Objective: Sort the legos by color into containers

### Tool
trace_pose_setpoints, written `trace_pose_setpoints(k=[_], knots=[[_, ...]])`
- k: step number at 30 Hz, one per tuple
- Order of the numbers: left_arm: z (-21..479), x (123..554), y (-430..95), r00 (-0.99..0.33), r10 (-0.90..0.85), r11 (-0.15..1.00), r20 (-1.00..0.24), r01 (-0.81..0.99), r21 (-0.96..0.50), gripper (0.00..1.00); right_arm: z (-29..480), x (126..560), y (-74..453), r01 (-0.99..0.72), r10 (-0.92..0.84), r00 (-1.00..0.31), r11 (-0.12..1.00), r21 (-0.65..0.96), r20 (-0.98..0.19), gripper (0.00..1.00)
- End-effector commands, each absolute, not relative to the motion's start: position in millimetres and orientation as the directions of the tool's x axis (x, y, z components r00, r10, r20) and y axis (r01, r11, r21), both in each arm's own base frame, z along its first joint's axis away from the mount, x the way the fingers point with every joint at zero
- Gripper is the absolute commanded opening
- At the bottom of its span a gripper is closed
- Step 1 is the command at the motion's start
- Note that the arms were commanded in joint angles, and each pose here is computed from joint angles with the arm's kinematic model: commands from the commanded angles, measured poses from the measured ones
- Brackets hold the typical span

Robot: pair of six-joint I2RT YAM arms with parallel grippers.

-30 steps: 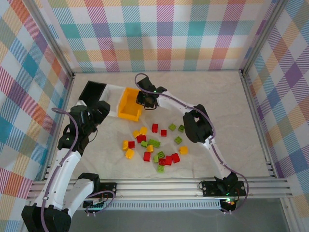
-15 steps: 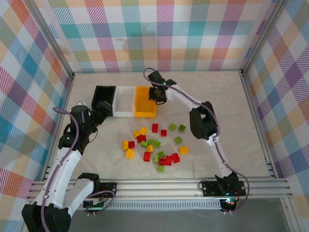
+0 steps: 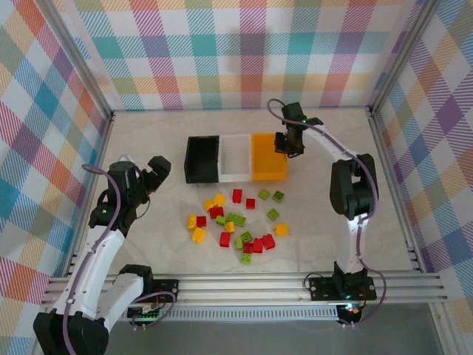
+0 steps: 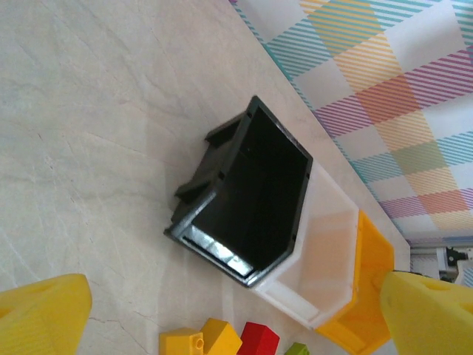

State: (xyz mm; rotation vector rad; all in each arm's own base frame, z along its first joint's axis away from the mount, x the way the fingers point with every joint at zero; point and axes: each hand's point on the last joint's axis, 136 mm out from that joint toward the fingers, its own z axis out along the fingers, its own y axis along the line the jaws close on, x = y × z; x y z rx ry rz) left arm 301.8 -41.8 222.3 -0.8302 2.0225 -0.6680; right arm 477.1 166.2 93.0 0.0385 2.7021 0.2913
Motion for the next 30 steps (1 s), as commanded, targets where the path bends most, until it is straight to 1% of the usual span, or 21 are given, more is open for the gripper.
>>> trace_pose_setpoints(k=[1, 10, 11, 12, 13, 14, 15, 17, 20, 25, 30], knots=[[214, 299, -48, -0.471, -0.741, 0.647, -0.479, -0.309, -0.697, 1.0, 109, 473, 183, -0.117, 0.029, -0.893, 0.949, 0.294, -0.449, 0.0], [210, 298, -49, -0.485, -0.731, 0.657, -0.48, -0.312, -0.686, 1.0, 87, 462, 173, -0.06, 0.075, -0.9, 0.954, 0.293, -0.429, 0.01], [210, 298, -50, -0.489, -0.727, 0.661, -0.482, -0.31, -0.683, 1.0, 86, 462, 172, -0.055, 0.079, -0.9, 0.955, 0.292, -0.428, 0.08], [209, 298, -51, -0.493, -0.724, 0.664, -0.482, -0.309, -0.681, 1.0, 87, 462, 172, -0.055, 0.081, -0.898, 0.955, 0.293, -0.432, 0.22], [209, 298, -51, -0.496, -0.722, 0.666, -0.482, -0.309, -0.679, 1.0, 88, 462, 172, -0.053, 0.084, -0.897, 0.954, 0.294, -0.435, 0.39], [208, 298, -52, -0.5, -0.719, 0.669, -0.483, -0.306, -0.678, 1.0, 90, 461, 173, -0.054, 0.09, -0.893, 0.951, 0.304, -0.441, 0.51], [209, 299, -54, -0.506, -0.714, 0.672, -0.484, -0.297, -0.679, 1.0, 94, 462, 175, -0.063, 0.093, -0.886, 0.946, 0.317, -0.455, 0.61], [209, 300, -59, -0.517, -0.706, 0.676, -0.484, -0.284, -0.68, 1.0, 106, 461, 176, -0.063, 0.117, -0.868, 0.937, 0.342, -0.482, 0.68], [210, 301, -65, -0.534, -0.69, 0.685, -0.488, -0.266, -0.678, 1.0, 130, 457, 177, -0.062, 0.167, -0.835, 0.918, 0.392, -0.524, 0.73], [217, 303, -75, -0.547, -0.674, 0.693, -0.497, -0.234, -0.682, 1.0, 158, 429, 178, -0.05, 0.241, -0.81, 0.88, 0.473, -0.534, 0.74], [211, 298, -73, -0.541, -0.681, 0.697, -0.494, -0.269, -0.665, 1.0, 170, 379, 178, -0.069, 0.219, -0.781, 0.9, 0.43, -0.585, 0.75]])
